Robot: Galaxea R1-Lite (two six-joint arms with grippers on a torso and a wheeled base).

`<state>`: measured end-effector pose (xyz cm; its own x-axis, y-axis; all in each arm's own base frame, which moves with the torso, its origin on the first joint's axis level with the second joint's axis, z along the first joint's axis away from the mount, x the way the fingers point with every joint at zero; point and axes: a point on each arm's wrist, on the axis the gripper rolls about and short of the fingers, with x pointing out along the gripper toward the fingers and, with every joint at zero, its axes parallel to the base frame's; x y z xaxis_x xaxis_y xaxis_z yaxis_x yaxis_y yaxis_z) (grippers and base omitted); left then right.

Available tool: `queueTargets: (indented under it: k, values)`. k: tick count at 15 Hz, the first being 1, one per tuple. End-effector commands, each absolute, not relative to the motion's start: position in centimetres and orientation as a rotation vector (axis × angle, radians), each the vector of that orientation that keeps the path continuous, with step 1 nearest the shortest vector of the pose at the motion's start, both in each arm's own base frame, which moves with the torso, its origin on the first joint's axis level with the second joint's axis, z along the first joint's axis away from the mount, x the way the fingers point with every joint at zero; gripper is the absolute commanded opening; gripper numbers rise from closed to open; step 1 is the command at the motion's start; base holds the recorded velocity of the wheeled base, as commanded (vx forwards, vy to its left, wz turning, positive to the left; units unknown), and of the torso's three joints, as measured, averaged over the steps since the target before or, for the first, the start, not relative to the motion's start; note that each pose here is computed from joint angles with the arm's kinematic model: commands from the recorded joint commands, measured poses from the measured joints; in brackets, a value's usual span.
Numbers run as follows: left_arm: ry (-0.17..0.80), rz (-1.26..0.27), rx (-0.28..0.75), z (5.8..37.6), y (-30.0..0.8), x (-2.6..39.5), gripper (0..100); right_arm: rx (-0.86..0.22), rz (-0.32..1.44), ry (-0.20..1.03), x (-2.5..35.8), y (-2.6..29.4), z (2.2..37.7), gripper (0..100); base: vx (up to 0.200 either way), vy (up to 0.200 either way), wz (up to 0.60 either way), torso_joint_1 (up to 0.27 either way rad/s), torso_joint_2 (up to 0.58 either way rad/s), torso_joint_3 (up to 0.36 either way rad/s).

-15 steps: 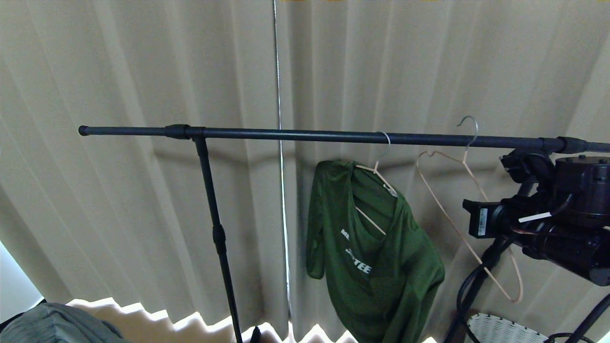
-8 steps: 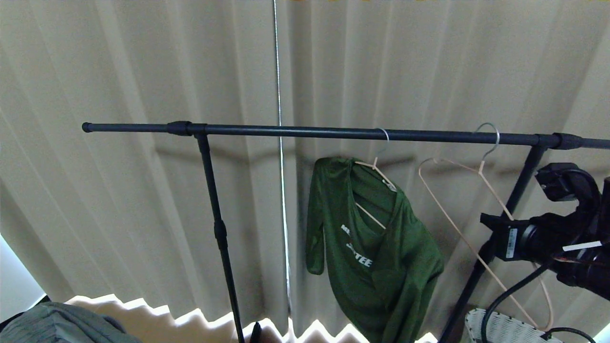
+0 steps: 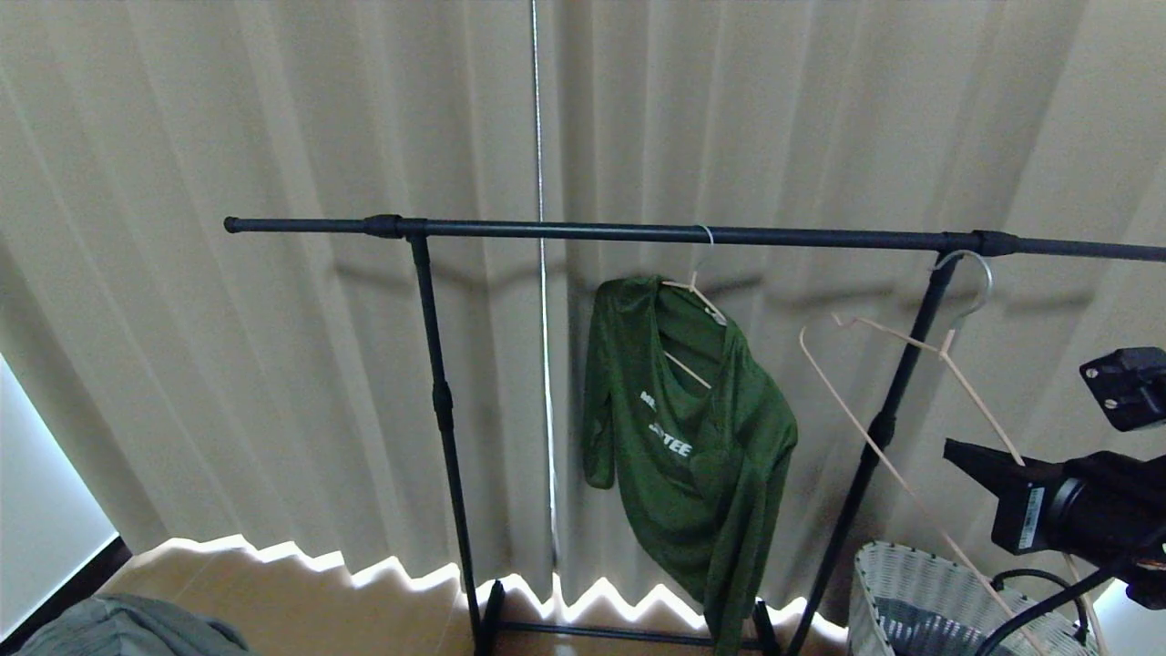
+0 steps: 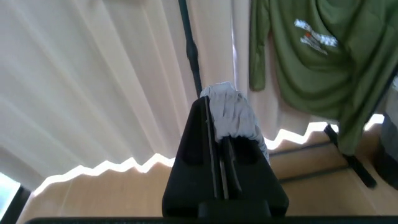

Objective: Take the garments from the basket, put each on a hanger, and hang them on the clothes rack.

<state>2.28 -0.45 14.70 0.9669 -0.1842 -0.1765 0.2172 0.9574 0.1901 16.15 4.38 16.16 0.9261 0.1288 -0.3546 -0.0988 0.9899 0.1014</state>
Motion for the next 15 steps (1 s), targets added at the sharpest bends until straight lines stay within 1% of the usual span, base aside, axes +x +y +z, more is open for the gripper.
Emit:
queueTargets:
  k: [1, 3, 5, 7, 8, 9, 10, 12, 13, 15]
  values:
    - [0.167, -0.211, 0.214, 14.5, -0.5, 2.3, 0, 0.090, 0.132, 0.346, 15.5, 4.2, 16.5, 0, 0.000, 0.000, 0.00, 0.000, 0.00, 0.000]
    - [0.162, -0.254, 0.214, 14.7, -0.6, 2.4, 0, 0.107, 0.201, 0.311, 14.9, 4.3, 17.1, 0, 0.000, 0.000, 0.00, 0.000, 0.00, 0.000]
    - [0.182, -0.256, 0.254, 15.5, -0.9, 3.1, 0, 0.126, 0.312, 0.258, 14.3, 4.4, 18.3, 0, 0.000, 0.000, 0.00, 0.000, 0.00, 0.000]
    - [0.197, -0.255, 0.278, 16.9, -1.3, 4.3, 0, 0.118, 0.402, 0.238, 13.8, 4.7, 18.7, 0, 0.000, 0.000, 0.00, 0.000, 0.00, 0.000]
    - [0.210, -0.249, 0.281, 18.9, -1.9, 6.0, 0, 0.114, 0.501, 0.231, 13.2, 5.4, 18.9, 0, 0.000, 0.000, 0.00, 0.000, 0.00, 0.000]
    - [0.213, -0.249, 0.282, 19.4, -2.0, 6.5, 0, 0.111, 0.521, 0.235, 13.1, 5.5, 18.9, 0, 0.000, 0.000, 0.00, 0.000, 0.00, 0.000]
    - [0.238, -0.247, 0.288, 21.4, -2.7, 8.3, 0, 0.102, 0.583, 0.258, 13.0, 6.5, 18.7, 0, 0.000, 0.000, 0.00, 0.000, 0.00, 0.000]
    - [0.279, -0.250, 0.297, 23.3, -3.3, 10.0, 0, 0.084, 0.655, 0.307, 13.1, 7.8, 18.0, 0, 0.000, 0.000, 0.00, 0.000, 0.00, 0.000]
    - [0.309, -0.236, 0.307, 24.7, -3.7, 11.2, 0, 0.072, 0.694, 0.340, 13.3, 8.7, 17.5, 0, 0.000, 0.000, 0.00, 0.000, 0.00, 0.000]
    - [0.329, -0.181, 0.318, 26.5, -4.3, 13.5, 0, 0.055, 0.779, 0.373, 13.0, 10.2, 17.0, 0, 0.000, 0.000, 0.00, 0.000, 0.00, 0.000]
